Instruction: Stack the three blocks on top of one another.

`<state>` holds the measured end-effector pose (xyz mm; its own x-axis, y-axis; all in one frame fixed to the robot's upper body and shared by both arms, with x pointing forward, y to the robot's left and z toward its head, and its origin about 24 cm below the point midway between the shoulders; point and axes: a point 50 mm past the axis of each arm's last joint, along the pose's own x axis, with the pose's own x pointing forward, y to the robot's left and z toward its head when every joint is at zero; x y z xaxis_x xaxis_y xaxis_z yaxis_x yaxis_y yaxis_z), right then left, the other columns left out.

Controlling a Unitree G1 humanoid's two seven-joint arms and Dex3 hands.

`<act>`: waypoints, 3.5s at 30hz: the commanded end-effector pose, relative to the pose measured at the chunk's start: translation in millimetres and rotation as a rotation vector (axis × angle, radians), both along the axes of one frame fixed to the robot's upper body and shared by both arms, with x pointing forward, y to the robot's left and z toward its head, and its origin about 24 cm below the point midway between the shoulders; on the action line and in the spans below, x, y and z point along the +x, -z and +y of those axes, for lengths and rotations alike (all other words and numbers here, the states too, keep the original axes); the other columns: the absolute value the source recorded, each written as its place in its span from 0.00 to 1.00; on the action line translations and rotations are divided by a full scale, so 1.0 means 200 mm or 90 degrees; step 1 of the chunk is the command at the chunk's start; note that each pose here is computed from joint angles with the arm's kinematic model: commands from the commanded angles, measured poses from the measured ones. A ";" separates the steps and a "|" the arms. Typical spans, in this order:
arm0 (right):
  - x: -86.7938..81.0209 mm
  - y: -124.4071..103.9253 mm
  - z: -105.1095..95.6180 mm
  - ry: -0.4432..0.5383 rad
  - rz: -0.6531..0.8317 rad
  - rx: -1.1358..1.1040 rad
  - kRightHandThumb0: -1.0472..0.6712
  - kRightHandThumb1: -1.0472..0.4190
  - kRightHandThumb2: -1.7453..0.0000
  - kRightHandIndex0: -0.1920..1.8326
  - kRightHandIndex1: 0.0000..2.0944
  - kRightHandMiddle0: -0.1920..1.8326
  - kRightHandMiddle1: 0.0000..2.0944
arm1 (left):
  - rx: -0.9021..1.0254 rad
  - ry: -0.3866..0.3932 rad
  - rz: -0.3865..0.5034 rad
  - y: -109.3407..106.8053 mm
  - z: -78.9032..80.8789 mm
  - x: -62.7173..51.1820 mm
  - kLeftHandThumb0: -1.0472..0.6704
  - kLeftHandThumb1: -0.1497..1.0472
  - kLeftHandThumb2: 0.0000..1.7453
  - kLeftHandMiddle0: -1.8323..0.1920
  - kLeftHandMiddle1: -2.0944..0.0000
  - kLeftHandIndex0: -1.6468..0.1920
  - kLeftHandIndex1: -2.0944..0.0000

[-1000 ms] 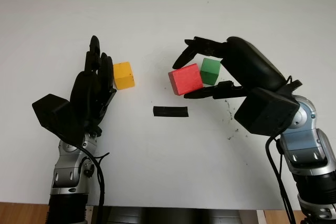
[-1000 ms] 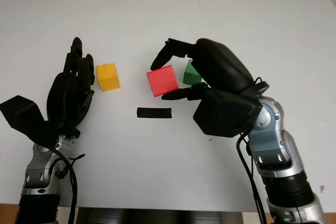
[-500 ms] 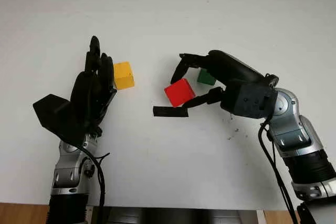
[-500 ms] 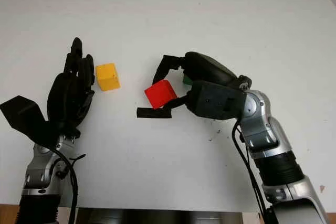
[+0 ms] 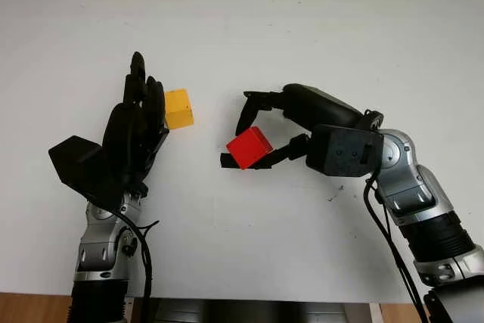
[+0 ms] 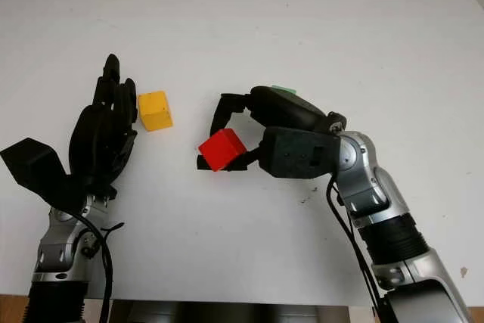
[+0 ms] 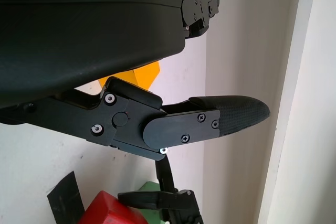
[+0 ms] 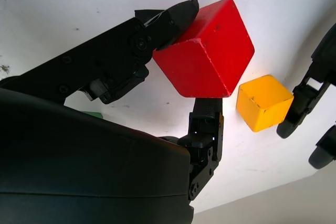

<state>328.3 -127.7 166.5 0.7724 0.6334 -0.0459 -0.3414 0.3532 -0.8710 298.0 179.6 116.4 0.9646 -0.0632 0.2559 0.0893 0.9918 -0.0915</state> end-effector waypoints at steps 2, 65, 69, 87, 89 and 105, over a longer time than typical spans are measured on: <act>0.00 -0.05 0.03 -0.019 -0.034 -0.021 0.35 0.09 0.97 0.22 0.02 0.33 0.71 | -0.002 0.001 -0.003 0.01 -0.01 -0.01 0.15 1.00 0.31 1.00 0.98 1.00 0.98; 0.00 -0.13 -0.02 -0.055 -0.091 -0.166 0.16 0.10 0.97 0.02 0.00 0.02 0.01 | -0.015 -0.010 0.000 0.04 -0.02 -0.06 0.15 1.00 0.30 1.00 0.98 1.00 0.98; -0.05 -0.26 -0.07 -0.034 -0.102 -0.152 0.09 0.10 0.97 0.00 0.00 0.00 0.00 | -0.003 -0.022 -0.016 0.01 0.01 -0.08 0.15 1.00 0.30 0.99 0.98 0.99 0.98; -0.07 -0.40 -0.32 0.079 -0.053 0.337 0.18 0.00 0.87 0.03 0.02 0.04 0.02 | 0.381 -0.251 -0.164 -0.32 0.21 -0.06 0.22 1.00 0.10 0.74 0.96 0.72 0.91; -0.06 -0.35 -0.32 0.105 -0.050 0.355 0.17 0.00 0.84 0.04 0.02 0.04 0.02 | 0.471 -0.257 -0.161 -0.36 0.24 -0.03 0.20 1.00 0.08 0.78 0.98 0.72 0.92; -0.04 -0.26 -0.32 0.226 -0.042 0.442 0.20 0.00 0.64 0.00 0.00 0.00 0.00 | 0.918 -0.065 -0.045 -0.56 0.19 0.23 0.09 0.96 0.03 0.91 0.98 0.75 0.97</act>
